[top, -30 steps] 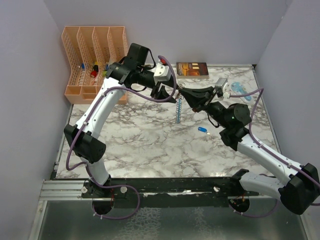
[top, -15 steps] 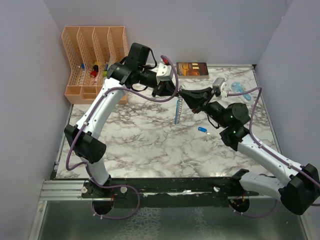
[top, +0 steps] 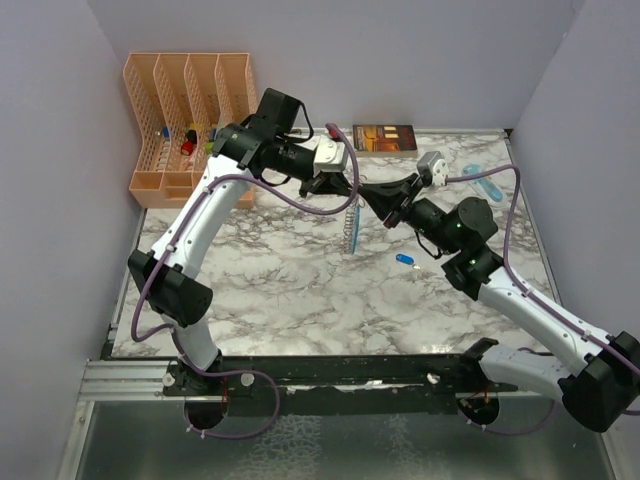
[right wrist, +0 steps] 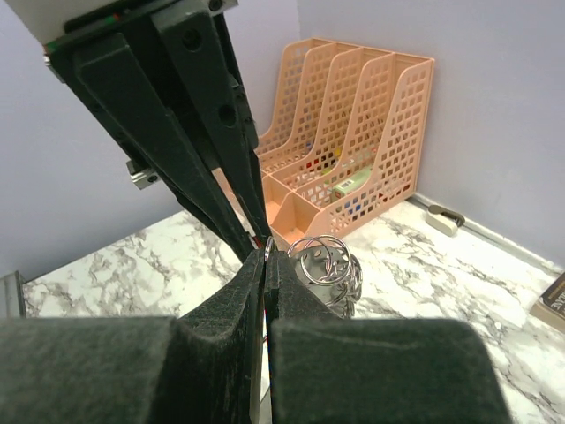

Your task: Put the keys on the keyring

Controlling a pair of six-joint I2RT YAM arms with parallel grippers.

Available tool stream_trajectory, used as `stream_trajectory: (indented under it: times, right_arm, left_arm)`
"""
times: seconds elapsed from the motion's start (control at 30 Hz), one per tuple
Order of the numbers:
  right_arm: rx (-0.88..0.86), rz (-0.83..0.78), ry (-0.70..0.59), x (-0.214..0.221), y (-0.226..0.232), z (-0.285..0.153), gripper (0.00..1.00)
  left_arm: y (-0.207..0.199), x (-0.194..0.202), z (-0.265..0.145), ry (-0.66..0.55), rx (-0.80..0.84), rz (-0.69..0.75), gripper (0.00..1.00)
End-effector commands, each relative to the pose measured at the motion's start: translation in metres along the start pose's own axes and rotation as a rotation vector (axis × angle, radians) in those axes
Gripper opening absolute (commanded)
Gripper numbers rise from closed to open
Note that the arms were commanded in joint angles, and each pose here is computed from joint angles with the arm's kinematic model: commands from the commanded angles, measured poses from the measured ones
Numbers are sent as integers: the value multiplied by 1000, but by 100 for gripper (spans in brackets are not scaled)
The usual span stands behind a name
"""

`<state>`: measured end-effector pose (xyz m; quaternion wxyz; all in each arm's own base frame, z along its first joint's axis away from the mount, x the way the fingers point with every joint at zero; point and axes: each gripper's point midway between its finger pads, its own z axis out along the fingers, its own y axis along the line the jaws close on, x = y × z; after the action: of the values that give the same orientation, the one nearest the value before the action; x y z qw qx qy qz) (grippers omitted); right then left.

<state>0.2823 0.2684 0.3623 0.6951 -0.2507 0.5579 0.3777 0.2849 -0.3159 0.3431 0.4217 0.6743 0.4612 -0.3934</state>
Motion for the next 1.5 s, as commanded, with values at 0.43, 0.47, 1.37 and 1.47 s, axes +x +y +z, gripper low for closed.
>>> stream_trajectory:
  times: [0.43, 0.47, 1.37, 1.47]
  right_arm:
    - [6, -26, -10, -18, 0, 0, 1]
    - [6, -28, -6, -17, 0, -1, 1]
    - [178, 15, 194, 16, -21, -35, 46]
    - [378, 34, 341, 45, -59, -47, 49]
  left_arm:
    - [-13, -12, 2, 94, 14, 147, 0]
    - [-12, -13, 1, 97, 9, 153, 0]
    - [-12, 11, 4, 148, -8, 132, 0]
    - [-17, 26, 9, 155, 7, 101, 0]
